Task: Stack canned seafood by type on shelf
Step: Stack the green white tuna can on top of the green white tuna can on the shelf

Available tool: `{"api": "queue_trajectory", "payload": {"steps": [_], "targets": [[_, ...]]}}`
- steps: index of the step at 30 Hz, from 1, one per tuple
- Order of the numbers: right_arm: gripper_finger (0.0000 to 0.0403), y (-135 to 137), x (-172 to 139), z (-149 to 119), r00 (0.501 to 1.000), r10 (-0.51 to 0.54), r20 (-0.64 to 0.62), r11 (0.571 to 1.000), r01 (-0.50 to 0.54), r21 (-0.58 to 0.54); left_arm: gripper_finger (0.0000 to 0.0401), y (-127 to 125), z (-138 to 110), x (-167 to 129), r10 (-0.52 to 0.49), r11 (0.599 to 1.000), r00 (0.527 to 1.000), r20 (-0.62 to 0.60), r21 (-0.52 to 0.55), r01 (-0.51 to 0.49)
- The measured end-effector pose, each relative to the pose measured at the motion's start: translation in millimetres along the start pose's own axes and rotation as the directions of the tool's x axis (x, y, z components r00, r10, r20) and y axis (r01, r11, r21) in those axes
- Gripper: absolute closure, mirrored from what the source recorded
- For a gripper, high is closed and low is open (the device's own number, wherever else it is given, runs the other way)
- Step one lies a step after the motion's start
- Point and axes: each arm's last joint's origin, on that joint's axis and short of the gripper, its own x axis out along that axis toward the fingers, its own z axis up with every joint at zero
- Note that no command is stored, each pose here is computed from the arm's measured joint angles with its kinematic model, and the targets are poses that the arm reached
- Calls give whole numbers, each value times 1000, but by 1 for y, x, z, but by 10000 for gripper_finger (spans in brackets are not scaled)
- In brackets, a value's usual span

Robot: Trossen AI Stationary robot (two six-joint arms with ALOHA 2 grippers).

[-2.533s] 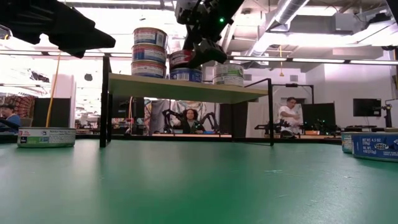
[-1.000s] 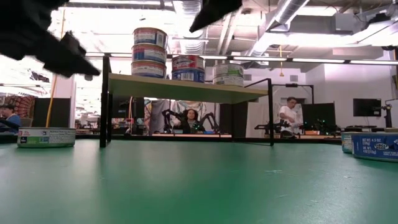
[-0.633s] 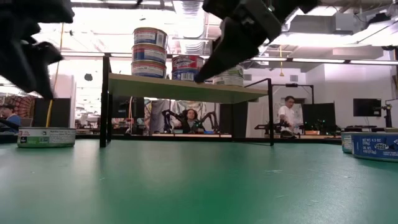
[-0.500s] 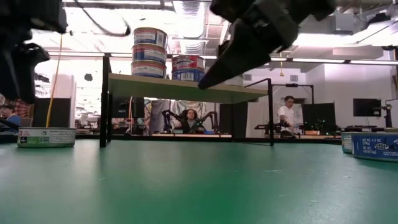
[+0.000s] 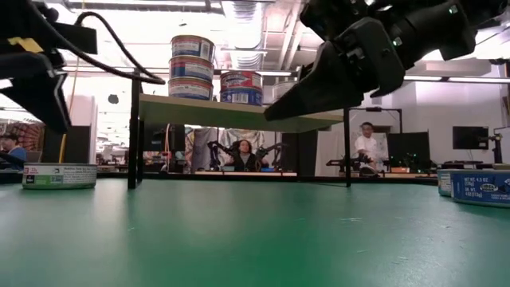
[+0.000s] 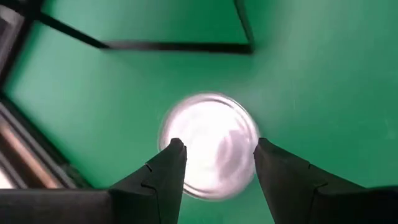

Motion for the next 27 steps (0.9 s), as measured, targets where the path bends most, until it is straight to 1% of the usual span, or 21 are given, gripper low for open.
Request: {"api": "queue_trajectory", "payload": {"steps": [5,7,12,15,18,22,23,26,27], "targets": [[92,0,0,0,1000,0,0,1000,0,-3,221,-6,4,14,85,994,996,-20,75,-83],[92,1,0,0,1000,2,1,1000,-2,-3,221,-10,5,22,132,984,991,-36,126,-126],[92,2,-1,0,1000,6,1,1000,-6,-6,221,-17,0,38,277,938,959,-66,233,-255],[92,2,-1,0,1000,6,1,1000,-6,-6,221,-23,-3,47,320,913,942,-98,296,-279],[92,2,-1,0,1000,6,0,1000,-6,-9,221,-32,-5,56,312,906,940,-134,340,-253],[92,2,-1,0,1000,6,-1,1000,-6,-10,221,-41,-5,60,274,899,955,-114,382,-213],[92,2,-1,0,1000,6,-2,1000,-6,-13,221,-43,-3,61,261,904,961,-92,374,-210],[92,2,-1,0,1000,6,-2,1000,-6,-17,221,-54,7,58,187,937,982,-6,300,-177],[92,2,-1,0,1000,6,-2,1000,-6,-17,221,-58,10,57,165,942,986,15,294,-162]]}}
